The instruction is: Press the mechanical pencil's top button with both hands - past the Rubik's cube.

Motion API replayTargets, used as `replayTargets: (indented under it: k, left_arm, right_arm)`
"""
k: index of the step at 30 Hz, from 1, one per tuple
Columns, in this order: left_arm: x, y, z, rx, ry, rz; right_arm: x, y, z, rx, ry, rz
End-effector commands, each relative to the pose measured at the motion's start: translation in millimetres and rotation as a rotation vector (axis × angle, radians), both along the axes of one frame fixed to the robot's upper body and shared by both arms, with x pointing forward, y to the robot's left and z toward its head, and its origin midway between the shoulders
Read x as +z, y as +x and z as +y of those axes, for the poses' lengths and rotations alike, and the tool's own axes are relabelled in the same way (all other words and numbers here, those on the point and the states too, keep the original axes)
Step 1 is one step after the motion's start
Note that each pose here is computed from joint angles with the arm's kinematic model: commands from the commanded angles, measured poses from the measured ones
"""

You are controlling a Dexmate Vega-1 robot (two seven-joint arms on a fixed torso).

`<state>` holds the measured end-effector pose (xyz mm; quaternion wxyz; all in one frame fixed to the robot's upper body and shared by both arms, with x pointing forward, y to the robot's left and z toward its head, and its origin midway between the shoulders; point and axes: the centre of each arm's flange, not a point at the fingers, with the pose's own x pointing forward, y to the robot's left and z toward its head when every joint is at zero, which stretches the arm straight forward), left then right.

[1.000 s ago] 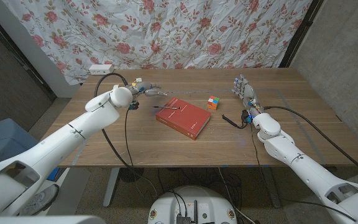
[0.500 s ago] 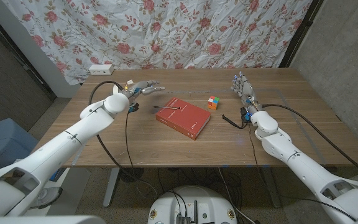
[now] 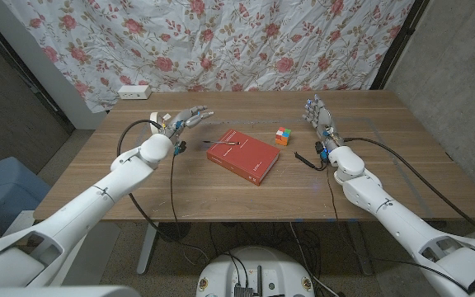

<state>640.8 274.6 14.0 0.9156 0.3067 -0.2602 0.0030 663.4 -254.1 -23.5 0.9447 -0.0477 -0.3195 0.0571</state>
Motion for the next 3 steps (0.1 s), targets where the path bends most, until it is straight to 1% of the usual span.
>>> replayTargets:
  k: [1, 2, 3]
  left_arm:
    - [-17.3, 18.7, -5.4, -0.057, -0.17, -0.075]
    - [-17.9, 19.4, -6.7, -0.094, -0.219, -0.095]
    - [-13.6, 14.2, -10.7, -0.147, -0.274, -0.136]
  right_arm:
    - [-1.3, 0.5, 2.6, -0.003, 0.019, 0.02]
    - [1.8, -2.2, 4.2, 0.018, 0.033, 0.019]
    - [7.4, -8.4, 9.3, 0.051, 0.049, 0.002]
